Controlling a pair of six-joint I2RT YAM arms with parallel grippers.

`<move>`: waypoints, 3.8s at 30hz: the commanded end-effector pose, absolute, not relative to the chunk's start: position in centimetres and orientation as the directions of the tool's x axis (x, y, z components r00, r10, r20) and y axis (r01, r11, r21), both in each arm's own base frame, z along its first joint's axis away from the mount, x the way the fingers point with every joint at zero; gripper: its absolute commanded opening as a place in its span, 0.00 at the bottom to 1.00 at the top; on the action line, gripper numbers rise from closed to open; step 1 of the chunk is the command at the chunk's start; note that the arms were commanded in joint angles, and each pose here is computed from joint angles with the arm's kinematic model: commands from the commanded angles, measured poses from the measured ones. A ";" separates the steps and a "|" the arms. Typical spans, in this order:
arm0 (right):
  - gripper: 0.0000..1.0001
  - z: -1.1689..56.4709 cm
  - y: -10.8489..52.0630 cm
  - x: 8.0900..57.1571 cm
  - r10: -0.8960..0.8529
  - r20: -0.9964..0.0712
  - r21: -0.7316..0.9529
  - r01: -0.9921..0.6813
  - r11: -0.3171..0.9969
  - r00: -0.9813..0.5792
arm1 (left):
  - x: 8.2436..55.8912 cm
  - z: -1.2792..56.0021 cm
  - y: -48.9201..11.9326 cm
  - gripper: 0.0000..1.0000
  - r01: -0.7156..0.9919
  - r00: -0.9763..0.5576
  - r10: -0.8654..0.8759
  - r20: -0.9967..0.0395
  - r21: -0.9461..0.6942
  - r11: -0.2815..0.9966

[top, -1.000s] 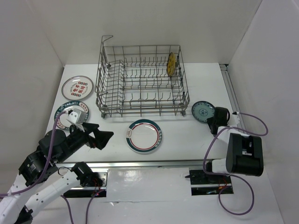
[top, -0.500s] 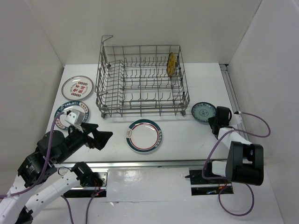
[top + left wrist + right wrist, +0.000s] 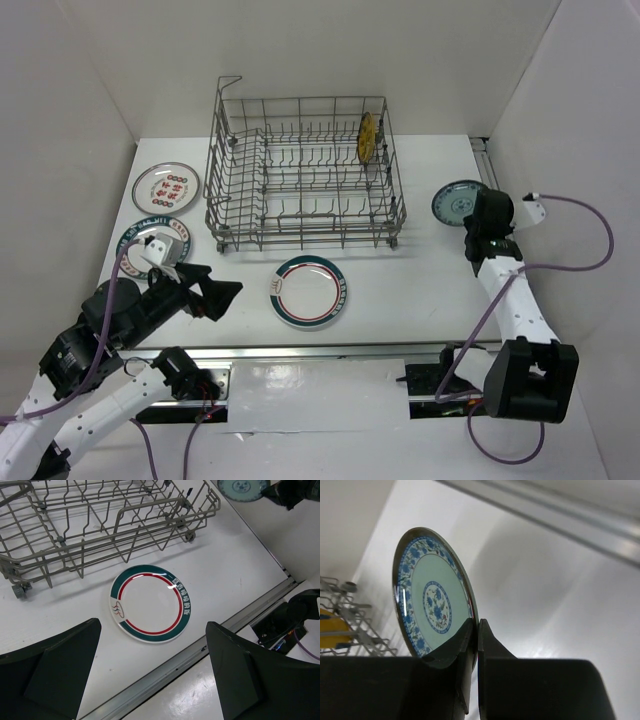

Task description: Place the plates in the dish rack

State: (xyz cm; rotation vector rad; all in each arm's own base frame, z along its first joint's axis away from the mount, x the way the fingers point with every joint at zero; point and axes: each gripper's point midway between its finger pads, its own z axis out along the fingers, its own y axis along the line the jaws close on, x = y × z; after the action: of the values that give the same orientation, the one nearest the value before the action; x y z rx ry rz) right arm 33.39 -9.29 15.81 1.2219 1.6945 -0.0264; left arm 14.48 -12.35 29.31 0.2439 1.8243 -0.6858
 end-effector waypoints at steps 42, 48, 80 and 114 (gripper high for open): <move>0.00 31.3 15.0 59.1 -0.182 -0.965 -0.252 0.479 0.841 -0.189 | 15.7 28.9 -12.8 1.00 0.446 -0.382 -0.167 -0.909 -0.339 0.828; 0.00 31.8 15.9 59.2 -0.177 -0.974 -0.226 0.509 0.831 -0.143 | 15.4 29.1 -12.4 1.00 0.444 -0.366 -0.181 -0.913 -0.342 0.828; 0.00 30.5 16.8 60.4 -0.181 -0.979 -0.202 0.581 0.789 -0.094 | 15.1 29.6 -12.1 1.00 0.448 -0.351 -0.205 -0.914 -0.356 0.820; 0.00 26.4 17.3 61.4 -0.232 -0.960 -0.280 0.566 0.776 -0.157 | 14.8 29.9 -11.9 1.00 0.453 -0.338 -0.217 -0.916 -0.360 0.816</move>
State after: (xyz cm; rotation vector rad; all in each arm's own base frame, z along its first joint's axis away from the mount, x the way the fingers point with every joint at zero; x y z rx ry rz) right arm 61.23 16.38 25.24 0.2305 1.6286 -0.7593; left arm 14.78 -11.91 29.07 0.1947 1.8297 -0.6720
